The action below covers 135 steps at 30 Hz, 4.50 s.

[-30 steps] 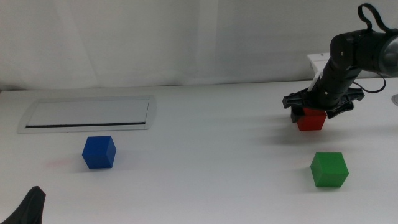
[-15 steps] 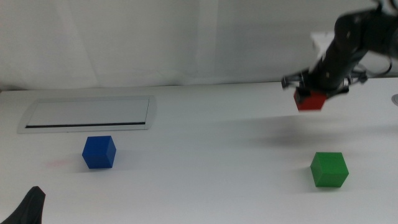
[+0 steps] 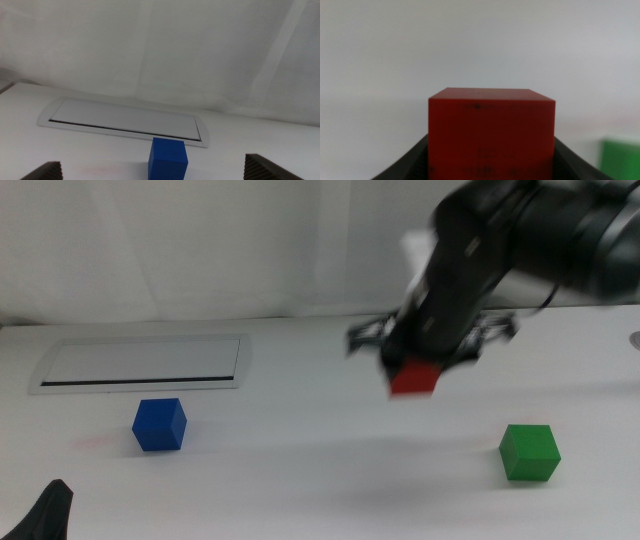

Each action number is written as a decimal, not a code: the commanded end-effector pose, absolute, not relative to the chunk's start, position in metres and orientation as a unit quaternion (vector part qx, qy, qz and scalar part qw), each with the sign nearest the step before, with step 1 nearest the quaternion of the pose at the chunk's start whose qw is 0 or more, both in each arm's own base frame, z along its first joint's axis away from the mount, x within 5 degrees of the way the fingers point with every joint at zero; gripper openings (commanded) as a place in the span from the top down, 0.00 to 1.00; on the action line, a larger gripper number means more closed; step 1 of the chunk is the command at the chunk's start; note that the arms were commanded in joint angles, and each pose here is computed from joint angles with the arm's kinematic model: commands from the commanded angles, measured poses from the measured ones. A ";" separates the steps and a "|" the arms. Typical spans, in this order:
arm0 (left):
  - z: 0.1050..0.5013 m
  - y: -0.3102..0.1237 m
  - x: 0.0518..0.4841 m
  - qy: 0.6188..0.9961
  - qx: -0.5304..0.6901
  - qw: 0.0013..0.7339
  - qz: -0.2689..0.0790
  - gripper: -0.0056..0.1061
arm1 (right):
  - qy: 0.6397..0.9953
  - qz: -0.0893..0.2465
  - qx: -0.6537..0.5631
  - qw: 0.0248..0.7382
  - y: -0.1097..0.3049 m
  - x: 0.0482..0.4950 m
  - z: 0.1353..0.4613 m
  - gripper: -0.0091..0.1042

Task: Stack red cubes first, then green, then blue cubes in a specific spot.

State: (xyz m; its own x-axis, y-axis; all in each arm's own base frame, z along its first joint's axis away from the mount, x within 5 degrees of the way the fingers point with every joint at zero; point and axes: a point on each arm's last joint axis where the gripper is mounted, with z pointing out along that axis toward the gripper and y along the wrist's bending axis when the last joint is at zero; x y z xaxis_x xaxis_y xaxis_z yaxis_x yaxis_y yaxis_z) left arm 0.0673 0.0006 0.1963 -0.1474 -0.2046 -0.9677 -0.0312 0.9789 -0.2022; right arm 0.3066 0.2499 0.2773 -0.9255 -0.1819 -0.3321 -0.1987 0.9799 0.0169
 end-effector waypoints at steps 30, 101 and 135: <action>0.184 0.001 0.067 0.764 -0.080 0.637 -0.067 0.14 | 0.989 0.034 -0.095 0.105 0.314 0.253 0.159 0.94; 0.185 0.000 0.067 0.762 -0.079 0.639 -0.067 0.14 | 0.983 -0.012 -0.054 0.174 0.101 0.254 0.244 0.01; 0.185 0.000 0.067 0.762 -0.079 0.639 -0.067 0.15 | 0.992 -0.017 -0.020 0.125 0.107 0.283 0.175 0.09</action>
